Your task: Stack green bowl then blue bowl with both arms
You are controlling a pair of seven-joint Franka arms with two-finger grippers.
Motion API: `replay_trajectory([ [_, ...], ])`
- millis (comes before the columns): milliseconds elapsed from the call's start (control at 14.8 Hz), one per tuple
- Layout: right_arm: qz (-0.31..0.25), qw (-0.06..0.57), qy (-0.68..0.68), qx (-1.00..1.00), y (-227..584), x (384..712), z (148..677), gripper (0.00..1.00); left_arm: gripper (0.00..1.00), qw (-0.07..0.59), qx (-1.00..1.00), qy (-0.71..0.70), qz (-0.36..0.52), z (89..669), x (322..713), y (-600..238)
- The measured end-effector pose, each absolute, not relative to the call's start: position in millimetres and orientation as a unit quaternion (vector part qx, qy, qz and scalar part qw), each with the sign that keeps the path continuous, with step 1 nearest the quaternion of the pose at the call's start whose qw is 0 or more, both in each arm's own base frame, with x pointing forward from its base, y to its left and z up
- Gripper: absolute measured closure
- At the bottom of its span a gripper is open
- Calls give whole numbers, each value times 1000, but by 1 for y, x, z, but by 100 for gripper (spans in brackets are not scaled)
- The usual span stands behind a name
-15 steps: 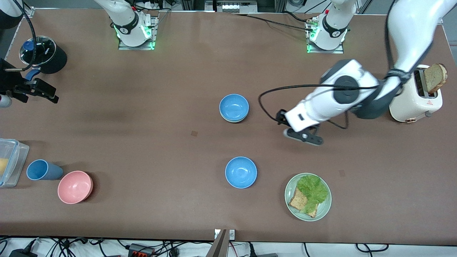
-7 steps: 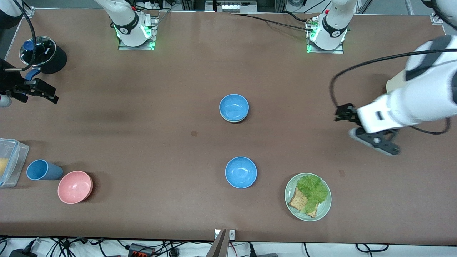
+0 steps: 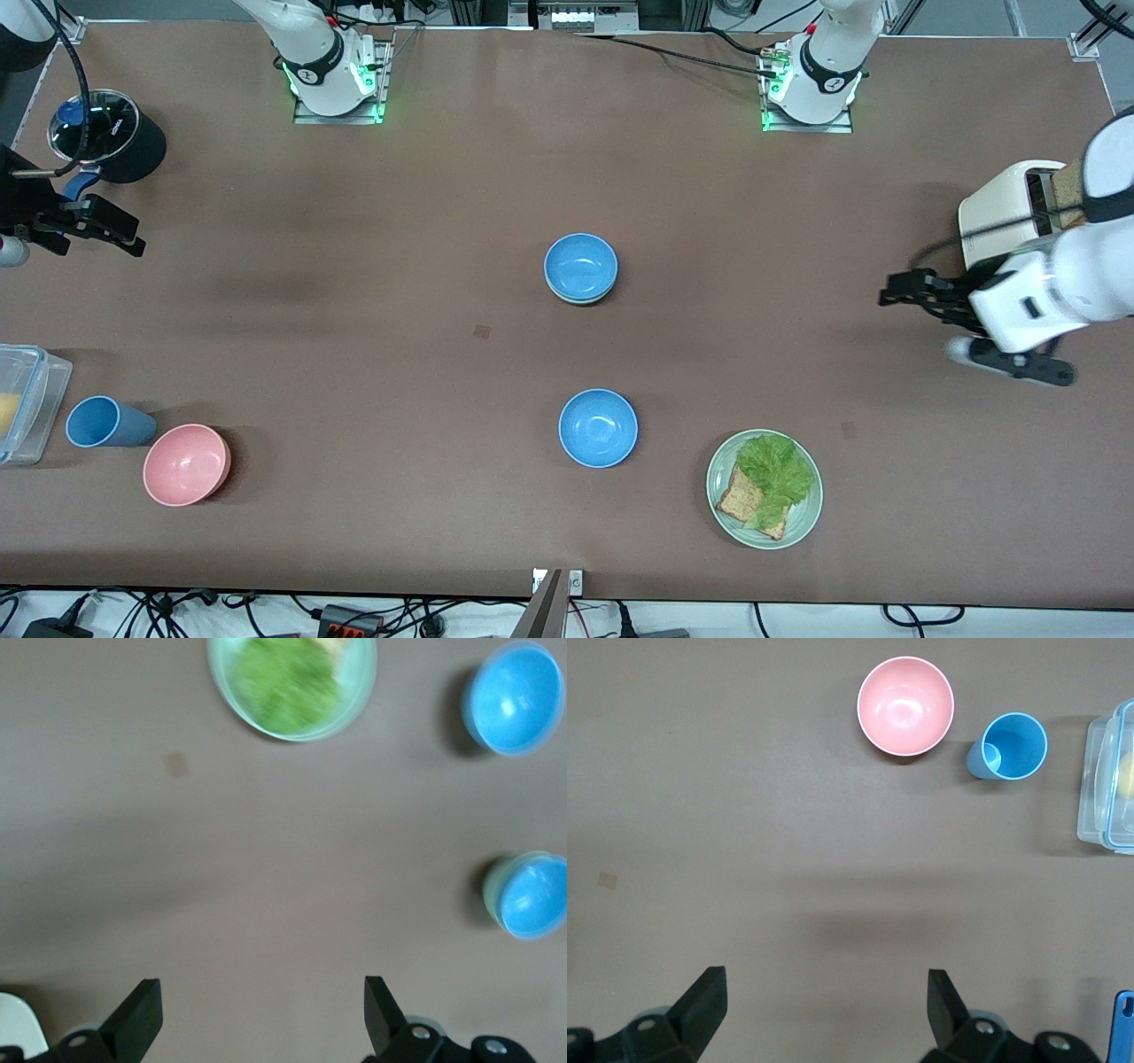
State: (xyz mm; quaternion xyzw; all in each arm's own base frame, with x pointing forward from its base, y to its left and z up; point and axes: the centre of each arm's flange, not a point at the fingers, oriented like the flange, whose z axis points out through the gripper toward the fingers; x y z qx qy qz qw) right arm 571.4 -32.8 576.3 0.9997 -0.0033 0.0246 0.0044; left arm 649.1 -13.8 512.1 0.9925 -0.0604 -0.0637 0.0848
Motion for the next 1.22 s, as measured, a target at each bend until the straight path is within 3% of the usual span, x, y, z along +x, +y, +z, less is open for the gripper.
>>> replay_trajectory([
  [475, 25, 4, -3, 1000, -33, 571, 576, 0, 0, -4, 999, -47, -16, 532, 592, -49],
  [1220, 24, 4, -3, 1000, -33, 571, 576, 0, 0, -14, 999, -30, -3, 523, 574, -33],
])
